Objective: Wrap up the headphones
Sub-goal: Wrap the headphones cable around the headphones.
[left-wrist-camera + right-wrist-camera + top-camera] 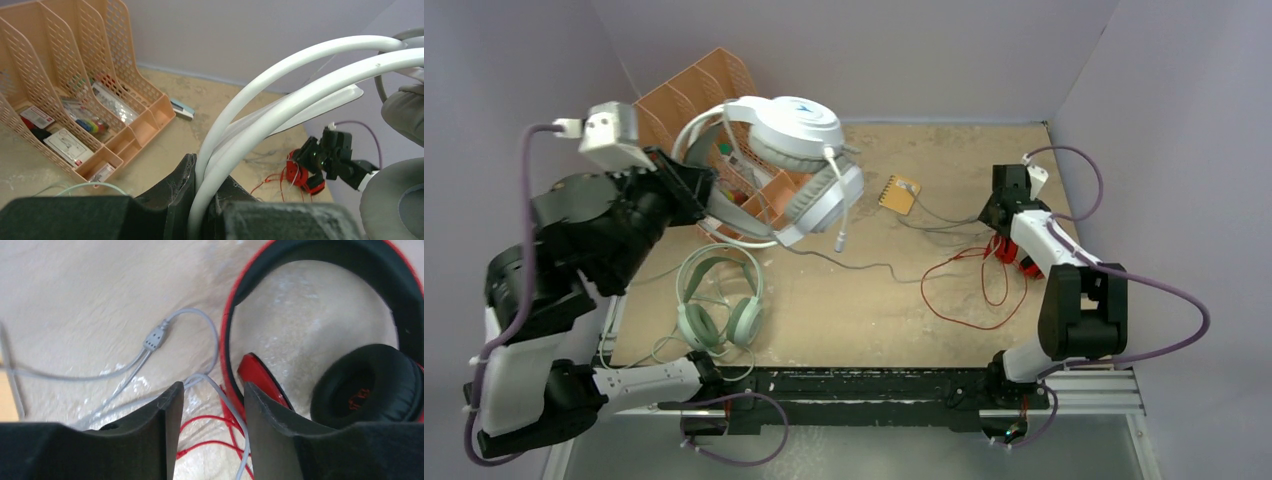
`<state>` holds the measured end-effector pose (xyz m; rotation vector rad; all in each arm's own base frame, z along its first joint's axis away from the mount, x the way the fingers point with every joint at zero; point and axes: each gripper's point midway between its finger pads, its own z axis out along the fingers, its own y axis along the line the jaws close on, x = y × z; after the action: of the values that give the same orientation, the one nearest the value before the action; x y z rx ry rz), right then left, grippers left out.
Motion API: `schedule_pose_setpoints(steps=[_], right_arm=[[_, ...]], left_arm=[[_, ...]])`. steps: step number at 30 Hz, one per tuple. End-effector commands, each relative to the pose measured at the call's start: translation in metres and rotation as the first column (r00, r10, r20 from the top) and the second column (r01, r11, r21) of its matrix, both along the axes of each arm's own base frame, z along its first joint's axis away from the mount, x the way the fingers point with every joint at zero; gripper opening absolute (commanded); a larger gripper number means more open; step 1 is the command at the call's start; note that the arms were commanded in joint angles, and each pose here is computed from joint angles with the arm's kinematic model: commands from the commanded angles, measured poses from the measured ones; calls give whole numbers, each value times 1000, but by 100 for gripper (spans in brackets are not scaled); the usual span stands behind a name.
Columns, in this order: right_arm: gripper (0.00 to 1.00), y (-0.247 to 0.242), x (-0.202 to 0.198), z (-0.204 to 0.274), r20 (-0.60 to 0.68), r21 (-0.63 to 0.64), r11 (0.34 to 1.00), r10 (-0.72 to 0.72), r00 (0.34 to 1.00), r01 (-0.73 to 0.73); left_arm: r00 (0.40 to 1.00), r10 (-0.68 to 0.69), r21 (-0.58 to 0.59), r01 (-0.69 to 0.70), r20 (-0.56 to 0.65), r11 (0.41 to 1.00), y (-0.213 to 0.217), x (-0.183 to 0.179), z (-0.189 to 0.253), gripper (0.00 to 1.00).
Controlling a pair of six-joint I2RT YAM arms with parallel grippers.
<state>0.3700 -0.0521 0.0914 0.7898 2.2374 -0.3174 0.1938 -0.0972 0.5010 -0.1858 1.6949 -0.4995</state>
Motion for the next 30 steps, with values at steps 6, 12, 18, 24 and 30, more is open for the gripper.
schedule_pose_setpoints(steps=[6, 12, 18, 24, 30], right_arm=[[83, 103, 1, 41, 78, 88, 781, 614, 786, -619], [91, 230, -48, 97, 379, -14, 282, 889, 256, -959], [91, 294, -102, 103, 476, -190, -41, 870, -129, -981], [89, 289, -111, 82, 539, -105, 38, 842, -25, -994], [88, 276, -122, 57, 519, -31, 97, 852, 67, -995]], left_arm=[[999, -42, -131, 42, 1, 991, -42, 19, 11, 0], [1000, -12, -118, 13, 4, 993, -39, 22, 13, 0], [1000, 11, -115, -9, 12, 993, -30, 20, 19, 0], [1000, 17, -126, -13, 25, 992, -21, 15, 26, 0], [999, -3, -136, 8, 35, 991, -22, 12, 27, 0]])
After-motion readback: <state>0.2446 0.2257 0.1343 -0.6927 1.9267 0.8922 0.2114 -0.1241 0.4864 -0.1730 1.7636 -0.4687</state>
